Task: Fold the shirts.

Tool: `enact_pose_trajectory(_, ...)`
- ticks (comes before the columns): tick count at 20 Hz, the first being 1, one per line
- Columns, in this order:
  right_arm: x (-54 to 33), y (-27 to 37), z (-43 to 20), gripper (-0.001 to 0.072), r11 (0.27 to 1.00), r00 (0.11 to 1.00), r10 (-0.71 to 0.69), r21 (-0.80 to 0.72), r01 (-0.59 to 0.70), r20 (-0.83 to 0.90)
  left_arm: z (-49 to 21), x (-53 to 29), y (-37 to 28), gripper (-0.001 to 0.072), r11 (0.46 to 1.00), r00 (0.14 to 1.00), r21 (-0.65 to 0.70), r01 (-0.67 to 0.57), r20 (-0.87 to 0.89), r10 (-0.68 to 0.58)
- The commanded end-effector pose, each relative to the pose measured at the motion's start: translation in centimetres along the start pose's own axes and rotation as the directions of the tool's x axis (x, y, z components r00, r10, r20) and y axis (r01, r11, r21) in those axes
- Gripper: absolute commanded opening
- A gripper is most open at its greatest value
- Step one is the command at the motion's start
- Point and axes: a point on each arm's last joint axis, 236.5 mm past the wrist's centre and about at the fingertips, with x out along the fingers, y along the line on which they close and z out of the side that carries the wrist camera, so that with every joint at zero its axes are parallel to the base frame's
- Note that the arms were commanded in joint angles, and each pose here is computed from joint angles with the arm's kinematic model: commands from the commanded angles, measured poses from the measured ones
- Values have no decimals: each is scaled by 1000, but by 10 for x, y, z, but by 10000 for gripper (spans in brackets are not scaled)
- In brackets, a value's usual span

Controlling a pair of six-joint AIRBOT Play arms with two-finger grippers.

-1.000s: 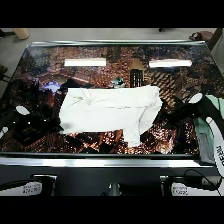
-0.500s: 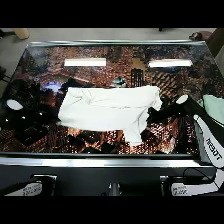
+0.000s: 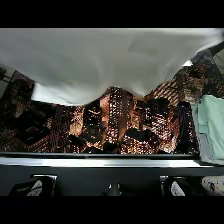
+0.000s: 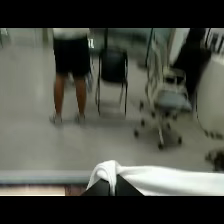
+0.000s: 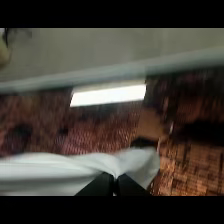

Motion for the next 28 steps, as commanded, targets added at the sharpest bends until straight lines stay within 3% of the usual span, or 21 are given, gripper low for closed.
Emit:
enact_pose_trajectory(1,-138,41,68,19,984,938,-97,-112,142,332,92,-109,-45,22,999,957,39,-7,291,-4)
enact_pose_trajectory(6,-132,27,44,18,975,962,-153,-123,185,228,45,-92,-14,22,990,990,79,-119,91,112)
enact_pose_trajectory(8,-100,1,8,18,972,978,-205,-111,208,41,9,-64,4,22,989,989,69,-134,-58,138)
enact_pose_trajectory(10,-55,-25,-51,19,981,947,-192,-66,181,-256,-57,-27,27,22,990,944,43,-137,-296,143)
enact_pose_trajectory(12,-8,-49,-124,18,979,822,-111,79,186,-558,-148,15,58,23,987,836,-5,-161,-532,134)
enact_pose_trajectory(14,49,-67,-197,17,963,690,17,197,182,-723,-263,41,88,23,974,658,-63,-216,-747,97)
enact_pose_trajectory(16,94,-88,-275,17,955,536,32,184,233,-844,-366,48,107,23,969,480,-76,-236,-876,48)
enact_pose_trajectory(18,144,-85,-329,17,964,465,40,156,214,-884,-433,56,120,23,959,371,-92,-269,-929,15)
enact_pose_trajectory(21,222,-78,-369,18,967,541,23,157,202,-841,-486,84,133,23,946,330,-121,-302,-944,-15)
enact_pose_trajectory(24,270,-76,-378,18,970,641,2,158,185,-767,-500,128,147,23,930,422,-163,-329,-907,-10)
enact_pose_trajectory(28,311,-89,-340,18,966,800,-44,180,188,-599,-498,180,162,23,915,534,-213,-343,-845,3)
